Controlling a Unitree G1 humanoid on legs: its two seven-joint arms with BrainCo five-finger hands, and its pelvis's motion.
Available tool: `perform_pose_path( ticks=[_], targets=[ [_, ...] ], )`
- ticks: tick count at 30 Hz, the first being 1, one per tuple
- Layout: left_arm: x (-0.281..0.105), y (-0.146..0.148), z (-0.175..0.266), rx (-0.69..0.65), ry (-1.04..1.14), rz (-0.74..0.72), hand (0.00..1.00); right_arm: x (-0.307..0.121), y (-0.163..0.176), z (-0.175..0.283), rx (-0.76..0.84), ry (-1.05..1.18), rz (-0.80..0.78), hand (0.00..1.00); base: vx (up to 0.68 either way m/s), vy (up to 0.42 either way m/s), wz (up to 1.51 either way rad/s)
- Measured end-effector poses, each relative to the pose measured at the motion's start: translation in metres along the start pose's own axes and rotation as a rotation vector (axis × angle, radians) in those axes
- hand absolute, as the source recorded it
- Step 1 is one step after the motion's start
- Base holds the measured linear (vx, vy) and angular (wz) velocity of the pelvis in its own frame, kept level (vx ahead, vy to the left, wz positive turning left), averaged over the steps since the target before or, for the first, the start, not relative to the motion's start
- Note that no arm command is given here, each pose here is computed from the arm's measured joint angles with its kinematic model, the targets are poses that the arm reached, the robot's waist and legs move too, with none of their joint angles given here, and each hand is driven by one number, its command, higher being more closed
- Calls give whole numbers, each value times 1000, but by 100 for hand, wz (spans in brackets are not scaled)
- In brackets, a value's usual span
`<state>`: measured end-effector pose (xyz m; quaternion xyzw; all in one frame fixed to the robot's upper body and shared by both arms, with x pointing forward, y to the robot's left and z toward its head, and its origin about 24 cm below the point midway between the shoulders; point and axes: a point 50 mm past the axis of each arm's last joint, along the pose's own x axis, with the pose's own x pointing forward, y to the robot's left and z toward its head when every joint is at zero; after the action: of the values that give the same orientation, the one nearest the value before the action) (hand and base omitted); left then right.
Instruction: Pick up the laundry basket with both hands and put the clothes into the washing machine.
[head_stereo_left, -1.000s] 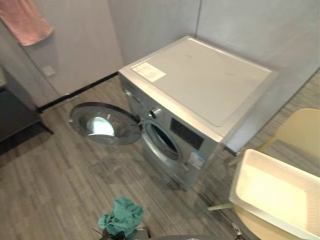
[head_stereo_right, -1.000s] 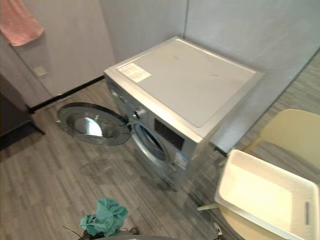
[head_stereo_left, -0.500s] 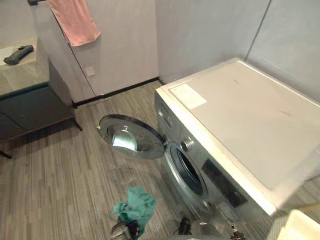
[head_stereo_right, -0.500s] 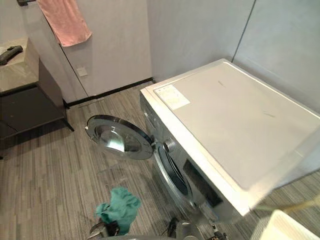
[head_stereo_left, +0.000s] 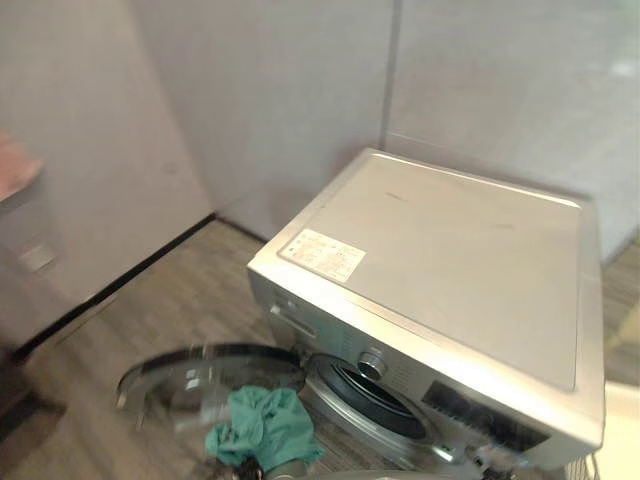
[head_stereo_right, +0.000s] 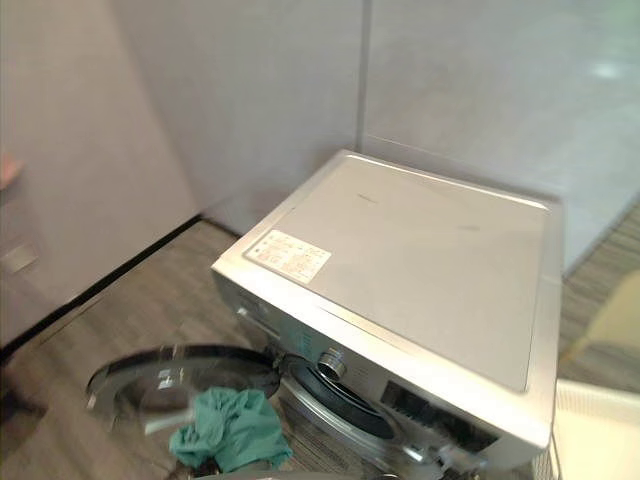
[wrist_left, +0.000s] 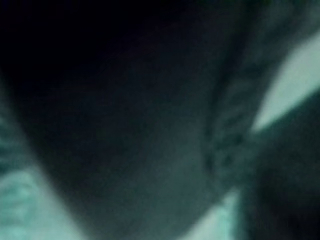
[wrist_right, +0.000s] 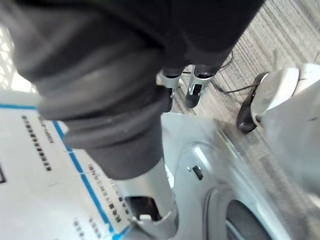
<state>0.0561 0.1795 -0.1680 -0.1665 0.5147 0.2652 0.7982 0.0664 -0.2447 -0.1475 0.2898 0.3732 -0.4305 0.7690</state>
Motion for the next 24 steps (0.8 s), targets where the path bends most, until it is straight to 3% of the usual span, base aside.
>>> perform_pose_path(
  ticks=[5, 13, 18, 22, 24],
  targets=[
    [5, 10, 8, 65, 12, 10, 100, -7, 3, -39, 47, 141, 11, 0, 112, 346, -64],
    [5, 1, 8, 132, 12, -9, 100, -5, 4, -32, 40, 118, 29, 0, -35, 187, -95],
    [5, 0, 12, 96, -13, -1, 100, -4, 18, -28, -22, 102, 89, 0, -70, -9, -76],
    [6, 1, 19, 133, -40, -9, 100, -6, 21, -34, -54, 125, 119, 0, -68, -196, -61],
    [7, -12, 20, 192, -33, -58, 100, -4, 10, -32, -78, 132, 87, 0, -32, -114, -60]
  ],
)
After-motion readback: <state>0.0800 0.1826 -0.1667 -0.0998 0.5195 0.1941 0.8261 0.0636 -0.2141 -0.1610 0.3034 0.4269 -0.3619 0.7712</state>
